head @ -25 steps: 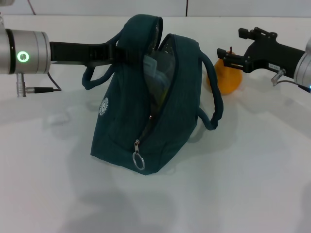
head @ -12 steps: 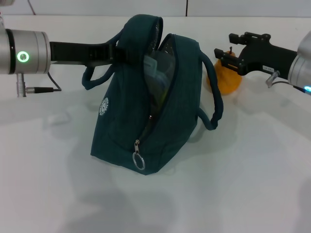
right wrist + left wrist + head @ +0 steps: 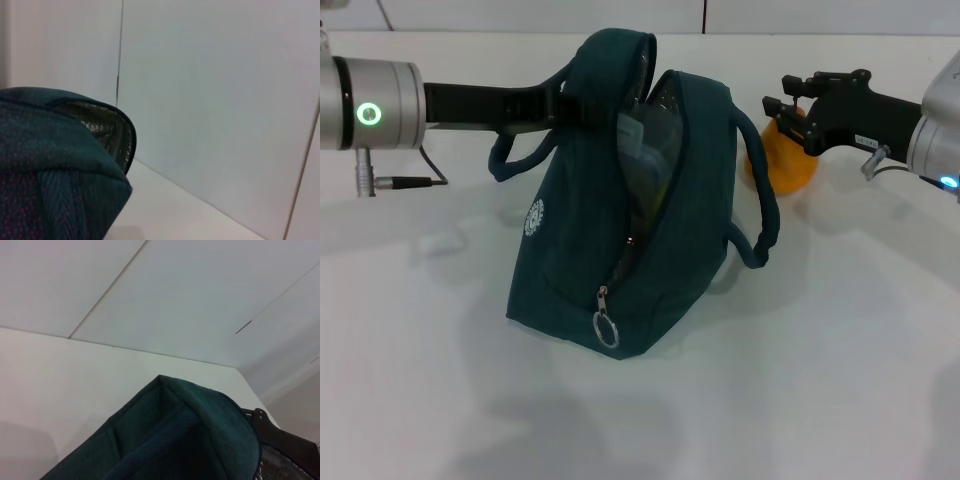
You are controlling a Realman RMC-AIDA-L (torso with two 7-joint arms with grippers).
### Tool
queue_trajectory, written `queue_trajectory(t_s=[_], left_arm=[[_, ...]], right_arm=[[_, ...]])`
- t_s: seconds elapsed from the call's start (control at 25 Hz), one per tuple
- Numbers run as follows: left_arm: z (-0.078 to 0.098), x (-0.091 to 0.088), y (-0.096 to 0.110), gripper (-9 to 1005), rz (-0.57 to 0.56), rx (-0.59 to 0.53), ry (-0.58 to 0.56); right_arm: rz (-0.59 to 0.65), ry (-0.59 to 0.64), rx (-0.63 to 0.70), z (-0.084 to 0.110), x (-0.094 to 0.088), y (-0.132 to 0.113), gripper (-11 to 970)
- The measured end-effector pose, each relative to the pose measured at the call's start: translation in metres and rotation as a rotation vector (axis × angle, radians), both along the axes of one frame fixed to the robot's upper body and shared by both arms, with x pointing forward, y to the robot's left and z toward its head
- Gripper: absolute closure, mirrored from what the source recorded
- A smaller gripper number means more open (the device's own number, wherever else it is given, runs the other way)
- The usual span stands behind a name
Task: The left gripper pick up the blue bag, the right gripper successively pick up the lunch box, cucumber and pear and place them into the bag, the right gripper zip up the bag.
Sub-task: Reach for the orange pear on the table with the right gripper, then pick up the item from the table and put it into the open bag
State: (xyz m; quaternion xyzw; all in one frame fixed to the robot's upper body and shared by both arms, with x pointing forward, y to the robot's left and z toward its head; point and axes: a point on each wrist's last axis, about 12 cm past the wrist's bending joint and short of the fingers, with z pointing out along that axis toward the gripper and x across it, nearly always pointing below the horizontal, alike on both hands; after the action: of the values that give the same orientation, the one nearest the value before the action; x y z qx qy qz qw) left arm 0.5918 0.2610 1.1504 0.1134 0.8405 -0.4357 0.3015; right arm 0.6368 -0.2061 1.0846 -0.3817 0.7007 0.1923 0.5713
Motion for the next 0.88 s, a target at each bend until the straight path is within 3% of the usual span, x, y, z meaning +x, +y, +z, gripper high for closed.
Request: queue_trajectory(t_s=[0.6,0.88], left_arm=[[0.0019,0.0018,-0.0015,935,-0.001,-0.001,-0.007],[0.0023,0.0022,-0.0019,934,-0.002,-0.002,-0.008]], right_arm=[[0.007,-0.019,-0.02,-0.0009,-0.0007,-0.0006,677],[-0.003,-0.032,-0.015,-0.0006,-0.0007,-0.0025,873]])
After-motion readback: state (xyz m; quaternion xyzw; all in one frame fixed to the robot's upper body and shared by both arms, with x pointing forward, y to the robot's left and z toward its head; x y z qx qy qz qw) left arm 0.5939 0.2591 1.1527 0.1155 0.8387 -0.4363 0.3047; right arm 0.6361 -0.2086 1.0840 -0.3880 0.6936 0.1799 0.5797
